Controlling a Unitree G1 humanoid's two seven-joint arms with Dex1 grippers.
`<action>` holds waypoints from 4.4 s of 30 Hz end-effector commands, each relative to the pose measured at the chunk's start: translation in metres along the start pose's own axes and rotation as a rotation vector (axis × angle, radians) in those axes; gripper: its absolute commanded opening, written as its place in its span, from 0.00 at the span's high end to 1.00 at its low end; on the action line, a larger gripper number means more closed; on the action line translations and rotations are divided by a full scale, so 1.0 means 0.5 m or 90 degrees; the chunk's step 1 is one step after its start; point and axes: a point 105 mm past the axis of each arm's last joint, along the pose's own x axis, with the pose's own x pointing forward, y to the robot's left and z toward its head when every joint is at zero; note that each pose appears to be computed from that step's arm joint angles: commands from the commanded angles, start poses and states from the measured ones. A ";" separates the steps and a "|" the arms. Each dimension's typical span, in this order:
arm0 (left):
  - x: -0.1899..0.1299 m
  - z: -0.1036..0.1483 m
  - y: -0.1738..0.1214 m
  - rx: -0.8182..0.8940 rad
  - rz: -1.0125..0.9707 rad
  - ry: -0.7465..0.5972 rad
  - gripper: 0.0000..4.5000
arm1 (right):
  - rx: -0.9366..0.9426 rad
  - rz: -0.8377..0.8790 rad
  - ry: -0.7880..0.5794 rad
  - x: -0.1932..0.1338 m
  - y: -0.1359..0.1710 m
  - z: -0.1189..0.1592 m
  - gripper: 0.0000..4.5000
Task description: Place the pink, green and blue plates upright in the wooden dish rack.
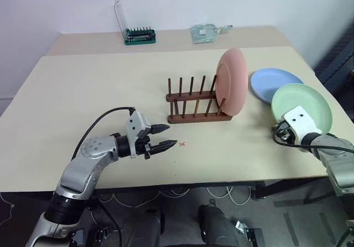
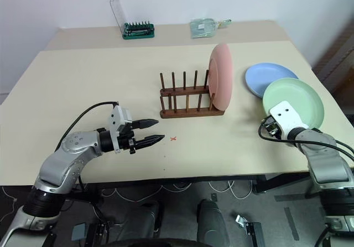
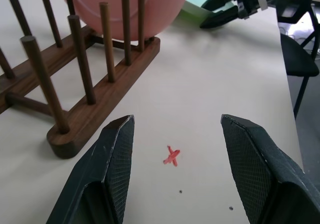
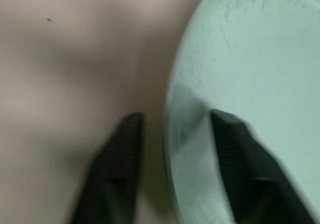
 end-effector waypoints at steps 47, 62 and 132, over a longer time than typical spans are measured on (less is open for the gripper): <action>-0.008 0.008 -0.004 0.026 0.021 -0.021 0.37 | 0.490 0.536 -0.544 -0.146 0.152 0.513 0.99; -0.009 0.011 -0.002 0.029 0.025 -0.021 0.37 | 0.549 0.472 -0.475 -0.108 0.161 0.491 0.99; -0.018 0.011 -0.006 0.028 0.037 -0.012 0.37 | -0.227 -0.148 -0.128 0.086 -0.157 0.128 0.99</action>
